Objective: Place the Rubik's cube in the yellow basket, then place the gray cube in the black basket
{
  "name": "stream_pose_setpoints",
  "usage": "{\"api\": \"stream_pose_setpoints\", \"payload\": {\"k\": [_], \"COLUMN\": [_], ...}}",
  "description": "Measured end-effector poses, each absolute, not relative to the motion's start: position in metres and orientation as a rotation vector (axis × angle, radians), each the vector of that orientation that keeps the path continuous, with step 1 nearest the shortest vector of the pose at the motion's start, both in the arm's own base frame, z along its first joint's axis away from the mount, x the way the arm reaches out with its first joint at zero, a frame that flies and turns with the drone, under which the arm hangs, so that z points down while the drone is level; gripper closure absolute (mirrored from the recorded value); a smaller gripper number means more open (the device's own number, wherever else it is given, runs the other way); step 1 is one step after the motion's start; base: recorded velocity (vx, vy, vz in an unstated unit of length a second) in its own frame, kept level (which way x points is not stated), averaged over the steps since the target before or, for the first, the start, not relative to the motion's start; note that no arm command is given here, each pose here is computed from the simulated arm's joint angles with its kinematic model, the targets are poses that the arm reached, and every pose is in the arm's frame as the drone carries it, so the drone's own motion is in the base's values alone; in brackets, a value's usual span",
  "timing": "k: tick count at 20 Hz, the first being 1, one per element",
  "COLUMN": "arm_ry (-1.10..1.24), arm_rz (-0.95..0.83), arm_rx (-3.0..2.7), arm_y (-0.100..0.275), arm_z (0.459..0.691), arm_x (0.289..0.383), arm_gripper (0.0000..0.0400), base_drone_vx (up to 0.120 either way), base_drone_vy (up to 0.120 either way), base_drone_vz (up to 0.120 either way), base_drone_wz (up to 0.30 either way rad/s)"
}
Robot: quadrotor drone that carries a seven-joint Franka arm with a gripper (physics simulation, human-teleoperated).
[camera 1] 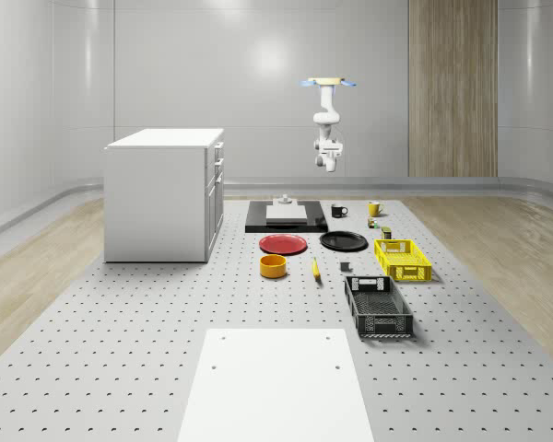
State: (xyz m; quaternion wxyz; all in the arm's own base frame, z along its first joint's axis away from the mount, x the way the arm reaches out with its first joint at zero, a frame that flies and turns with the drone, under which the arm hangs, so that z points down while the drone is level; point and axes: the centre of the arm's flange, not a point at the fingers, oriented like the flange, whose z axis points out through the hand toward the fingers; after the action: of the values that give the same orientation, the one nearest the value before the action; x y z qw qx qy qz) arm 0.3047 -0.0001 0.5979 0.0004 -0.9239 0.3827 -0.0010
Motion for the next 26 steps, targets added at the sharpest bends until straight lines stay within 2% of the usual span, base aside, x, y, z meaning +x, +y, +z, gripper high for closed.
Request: {"api": "stream_pose_setpoints", "payload": {"k": [3,8,12,18,26], "arm_ry": [1.202,1.201,1.201,1.200,1.199], "arm_rz": [-0.007,-0.012,-0.017,-0.024,-0.033], "arm_rx": [-2.901,-2.899,-2.898,-2.897,-2.895], "arm_y": [0.000,0.000,0.000,0.000,0.000], "arm_z": [0.620,0.654,0.673,0.686,0.691], "arm_x": [0.3014,0.3017,0.3032,0.3041,0.3040], "arm_gripper": [0.0000,0.0000,0.0000,0.0000,0.0000], "base_drone_vx": [0.000,0.000,0.000,0.000,0.005], "base_drone_vy": [0.000,0.008,0.120,0.120,0.120], "base_drone_vz": [0.000,0.000,0.000,0.000,0.000], "base_drone_wz": [0.000,0.000,0.000,0.000,0.000]}}
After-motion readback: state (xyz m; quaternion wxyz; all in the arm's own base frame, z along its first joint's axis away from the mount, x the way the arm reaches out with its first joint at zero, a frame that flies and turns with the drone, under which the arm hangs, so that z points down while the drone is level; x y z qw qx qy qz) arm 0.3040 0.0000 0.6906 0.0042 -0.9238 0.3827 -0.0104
